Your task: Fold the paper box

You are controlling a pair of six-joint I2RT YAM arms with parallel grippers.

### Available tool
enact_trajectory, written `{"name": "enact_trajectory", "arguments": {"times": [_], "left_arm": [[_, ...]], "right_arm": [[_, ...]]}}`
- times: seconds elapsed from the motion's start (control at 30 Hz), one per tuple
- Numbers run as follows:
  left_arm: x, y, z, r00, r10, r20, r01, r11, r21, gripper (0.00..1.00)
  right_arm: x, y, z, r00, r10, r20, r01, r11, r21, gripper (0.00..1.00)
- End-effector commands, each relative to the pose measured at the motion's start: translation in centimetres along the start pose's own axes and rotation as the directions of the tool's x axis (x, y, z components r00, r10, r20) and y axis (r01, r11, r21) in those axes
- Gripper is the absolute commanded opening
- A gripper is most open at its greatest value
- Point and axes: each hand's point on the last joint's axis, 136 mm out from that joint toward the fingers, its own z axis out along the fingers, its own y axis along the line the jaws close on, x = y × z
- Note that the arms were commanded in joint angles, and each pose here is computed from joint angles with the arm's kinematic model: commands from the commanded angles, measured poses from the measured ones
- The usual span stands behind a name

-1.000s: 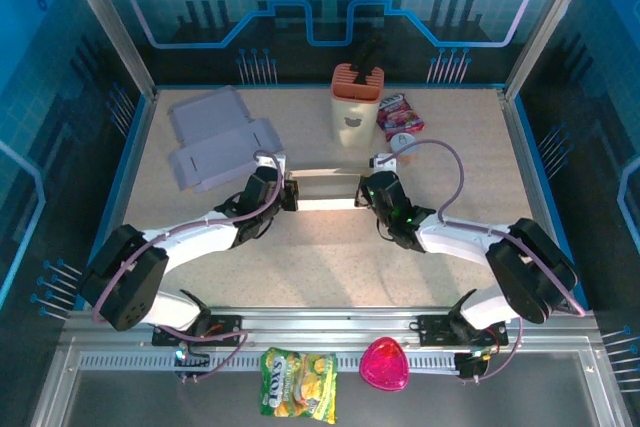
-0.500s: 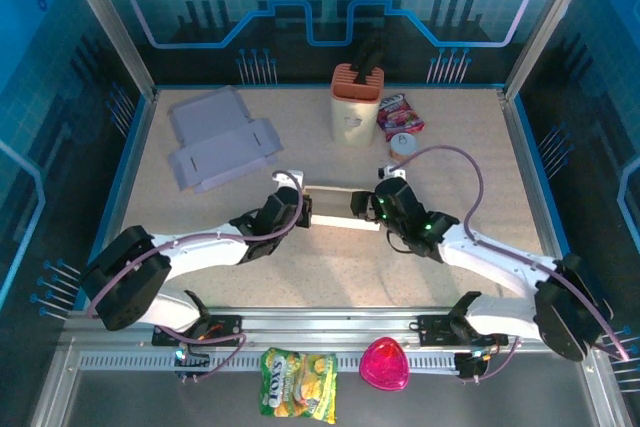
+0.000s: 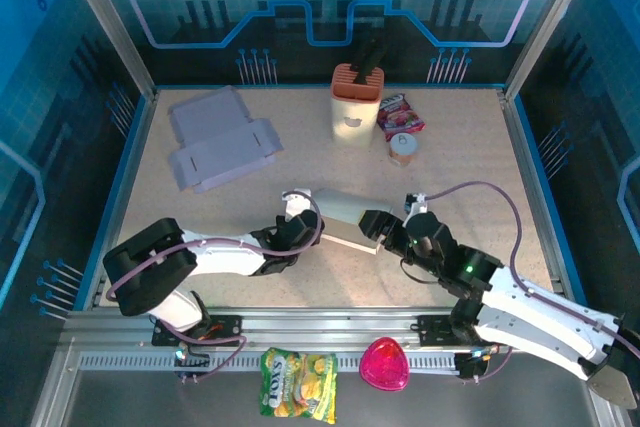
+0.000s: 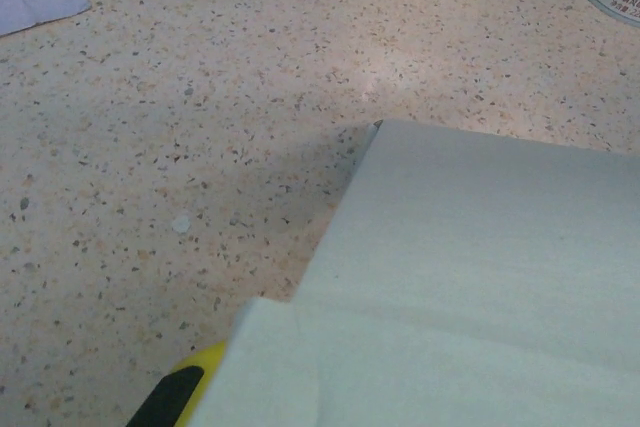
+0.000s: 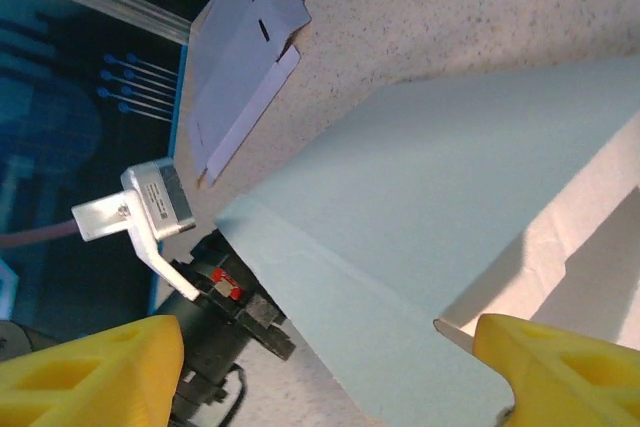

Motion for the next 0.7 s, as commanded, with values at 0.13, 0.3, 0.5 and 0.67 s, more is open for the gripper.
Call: {"name": "enact_trajectory", "arguments": {"times": [0.13,0.3,0.5,0.67], "left_arm": [[2.9,1.8,-0.1,0.998,0.003,-0.062,-0.007,0.998,-0.069,0.00],[3.5,1.8,-0.2,0.997,0.011,-0.075,-0.016,0.997,-0.070,0.00],[4.1,1.9,-0.1,0.996,0.004,-0.086,-0.010,0.998,-0.070,0.00],[4.4,1.7,-0.1,0.996,0.012,-0.092,-0.018,0.997,-0.069,0.00]], "right_arm": [[0.1,-0.5,-0.4,0.982,0.179,0.062,-0.182,0.983,0.039,0.73],[0.2,-3.8,-0.6,0.984,0.147,0.101,-0.160,0.978,0.135,0.73],[0.0,-6.9,-0.8,0.988,0.126,0.089,-0.143,0.964,0.224,0.73],[-0.9,-7.4,-0.1,0.986,0.167,0.031,-0.169,0.966,0.196,0.72]]}}
